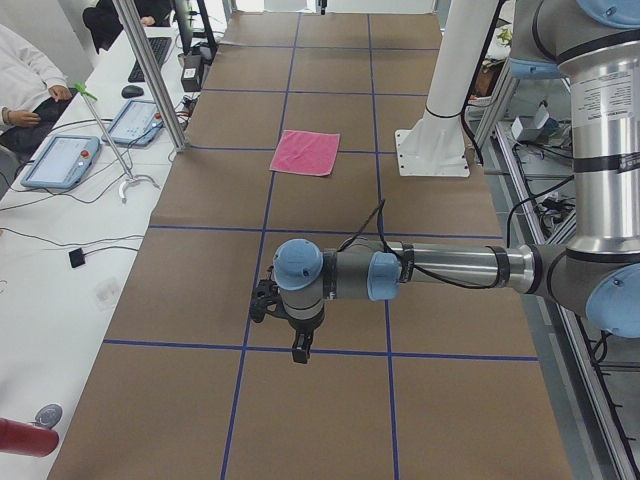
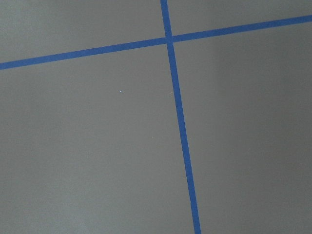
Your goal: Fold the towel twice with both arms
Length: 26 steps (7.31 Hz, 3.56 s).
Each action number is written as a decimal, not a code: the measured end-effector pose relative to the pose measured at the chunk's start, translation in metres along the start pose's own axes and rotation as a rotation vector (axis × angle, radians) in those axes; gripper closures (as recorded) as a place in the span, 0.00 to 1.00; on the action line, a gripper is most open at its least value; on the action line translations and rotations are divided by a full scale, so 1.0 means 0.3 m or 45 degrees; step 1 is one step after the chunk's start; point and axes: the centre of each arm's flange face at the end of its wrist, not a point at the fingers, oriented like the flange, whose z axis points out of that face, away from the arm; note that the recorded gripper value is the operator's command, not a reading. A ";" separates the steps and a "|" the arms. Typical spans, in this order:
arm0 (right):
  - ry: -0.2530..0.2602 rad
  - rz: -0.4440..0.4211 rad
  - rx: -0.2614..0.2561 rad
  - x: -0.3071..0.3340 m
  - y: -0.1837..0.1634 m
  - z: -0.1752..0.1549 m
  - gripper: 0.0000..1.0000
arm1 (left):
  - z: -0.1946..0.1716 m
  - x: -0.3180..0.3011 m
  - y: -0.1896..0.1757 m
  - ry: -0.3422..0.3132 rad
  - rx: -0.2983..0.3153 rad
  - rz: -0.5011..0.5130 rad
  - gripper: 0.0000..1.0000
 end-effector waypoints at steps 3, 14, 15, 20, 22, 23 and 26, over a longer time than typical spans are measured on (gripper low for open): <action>0.006 -0.077 0.089 -0.024 -0.028 -0.028 0.00 | -0.070 0.051 -0.114 -0.012 0.070 0.063 0.00; -0.249 0.135 0.336 -0.665 -0.215 -0.025 0.00 | -0.039 0.538 -0.370 0.142 0.443 0.217 0.00; -0.258 0.200 0.352 -0.799 -0.219 0.006 0.00 | 0.006 0.635 -0.368 0.225 0.447 0.107 0.00; -0.421 0.593 0.413 -1.403 -0.156 0.078 0.01 | 0.163 1.056 -0.329 0.541 0.379 -0.294 0.00; -0.532 0.793 0.453 -1.665 -0.128 0.122 0.01 | 0.245 1.267 -0.325 0.612 0.394 -0.397 0.00; -0.590 0.896 0.453 -1.780 -0.107 0.139 0.01 | 0.280 1.382 -0.320 0.651 0.388 -0.439 0.00; -0.684 1.098 0.444 -1.975 -0.035 0.193 0.01 | 0.395 1.698 -0.274 0.723 0.416 -0.525 0.00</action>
